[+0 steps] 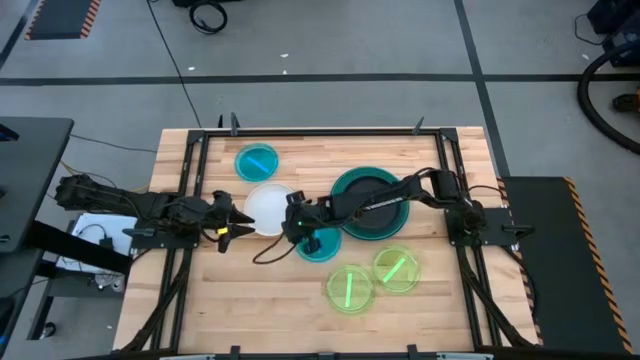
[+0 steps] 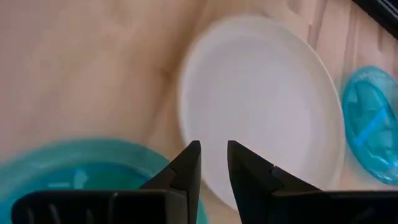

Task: Stack plastic plates
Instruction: Stack the white plate on top of the black plate

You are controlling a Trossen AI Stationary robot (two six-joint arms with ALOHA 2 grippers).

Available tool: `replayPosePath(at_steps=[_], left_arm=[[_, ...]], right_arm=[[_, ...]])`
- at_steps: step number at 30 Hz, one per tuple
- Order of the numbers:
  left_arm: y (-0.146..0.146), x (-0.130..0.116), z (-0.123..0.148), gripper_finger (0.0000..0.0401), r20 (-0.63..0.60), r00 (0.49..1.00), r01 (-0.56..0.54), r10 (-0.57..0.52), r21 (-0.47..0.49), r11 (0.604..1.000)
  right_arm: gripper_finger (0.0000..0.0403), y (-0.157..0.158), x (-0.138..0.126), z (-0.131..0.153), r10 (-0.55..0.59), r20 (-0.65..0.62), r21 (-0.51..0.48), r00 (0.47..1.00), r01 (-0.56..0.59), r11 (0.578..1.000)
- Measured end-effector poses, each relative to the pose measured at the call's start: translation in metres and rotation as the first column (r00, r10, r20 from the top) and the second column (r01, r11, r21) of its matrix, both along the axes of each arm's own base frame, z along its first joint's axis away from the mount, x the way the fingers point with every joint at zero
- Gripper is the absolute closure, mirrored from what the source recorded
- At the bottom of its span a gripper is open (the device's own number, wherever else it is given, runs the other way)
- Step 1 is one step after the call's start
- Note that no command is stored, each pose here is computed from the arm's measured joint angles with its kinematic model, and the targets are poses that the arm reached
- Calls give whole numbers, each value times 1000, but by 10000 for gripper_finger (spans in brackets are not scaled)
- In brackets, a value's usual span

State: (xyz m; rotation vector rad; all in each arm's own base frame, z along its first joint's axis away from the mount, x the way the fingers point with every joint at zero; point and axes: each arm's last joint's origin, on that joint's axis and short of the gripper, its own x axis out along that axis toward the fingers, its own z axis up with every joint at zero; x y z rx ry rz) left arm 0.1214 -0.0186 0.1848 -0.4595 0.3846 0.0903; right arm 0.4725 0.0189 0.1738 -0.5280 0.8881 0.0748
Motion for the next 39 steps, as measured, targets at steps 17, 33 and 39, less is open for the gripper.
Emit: replayPosePath(at_steps=[17,33,39], left_arm=[[0,2,4,239,46,999,10,-11,20,1000],[-12,5,31,239,317,941,102,-119,70,992],[-19,3,46,239,449,865,131,-226,232,964]], right_arm=[[314,-36,-10,-7,212,-218,-210,953,-258,943],[314,-40,-13,-16,298,-241,-231,924,-352,907],[314,-41,-16,-26,301,-247,-277,921,-365,889]])
